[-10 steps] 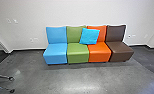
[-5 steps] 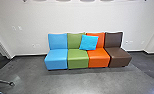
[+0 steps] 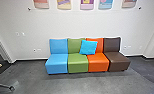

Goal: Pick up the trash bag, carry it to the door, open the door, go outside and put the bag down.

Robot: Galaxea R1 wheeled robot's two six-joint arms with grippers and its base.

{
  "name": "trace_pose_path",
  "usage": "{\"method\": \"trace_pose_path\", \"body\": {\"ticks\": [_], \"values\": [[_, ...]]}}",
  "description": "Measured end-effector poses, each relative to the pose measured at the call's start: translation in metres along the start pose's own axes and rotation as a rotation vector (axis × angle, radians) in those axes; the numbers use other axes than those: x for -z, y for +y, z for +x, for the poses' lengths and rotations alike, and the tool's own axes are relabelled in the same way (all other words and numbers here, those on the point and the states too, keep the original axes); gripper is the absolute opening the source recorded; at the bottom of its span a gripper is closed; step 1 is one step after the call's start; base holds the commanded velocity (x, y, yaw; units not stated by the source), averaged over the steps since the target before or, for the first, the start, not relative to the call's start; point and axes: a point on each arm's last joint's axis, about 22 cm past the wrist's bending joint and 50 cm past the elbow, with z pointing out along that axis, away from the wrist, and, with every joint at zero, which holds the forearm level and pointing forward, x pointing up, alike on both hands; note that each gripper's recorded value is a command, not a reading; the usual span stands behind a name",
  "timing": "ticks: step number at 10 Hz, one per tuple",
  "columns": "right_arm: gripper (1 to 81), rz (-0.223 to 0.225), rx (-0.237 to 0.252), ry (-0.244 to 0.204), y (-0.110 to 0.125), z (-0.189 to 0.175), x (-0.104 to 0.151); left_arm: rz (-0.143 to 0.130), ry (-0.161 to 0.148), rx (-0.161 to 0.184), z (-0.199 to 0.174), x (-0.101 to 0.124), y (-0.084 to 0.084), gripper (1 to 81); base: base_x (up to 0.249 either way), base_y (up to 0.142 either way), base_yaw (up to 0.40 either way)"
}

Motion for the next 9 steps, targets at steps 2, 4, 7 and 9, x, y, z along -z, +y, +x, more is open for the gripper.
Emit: {"method": "trace_pose_path", "body": {"ticks": [2,4,7,9], "values": [[81.1,0.002,-0.007,-0.019,-0.005,-0.018,-0.004,0.0,-0.014,0.002,-0.016,-0.002,-0.001,1.0,0.0,0.0,0.0],[81.1,-0.002,-0.025,-0.067,-0.005,-0.037,-0.006,0.001,-0.058,0.009,-0.033,-0.004,-0.002,1.0,0.0,0.0,0.0],[81.1,-0.003,-0.018,-0.044,-0.004,-0.019,-0.006,-0.001,-0.049,0.002,-0.02,-0.004,0.0,1.0,0.0,0.0,0.0],[81.1,-0.002,-0.017,-0.056,-0.006,-0.033,-0.006,-0.002,-0.052,0.002,-0.031,-0.004,0.0,1.0,0.0,0.0,0.0]]}}
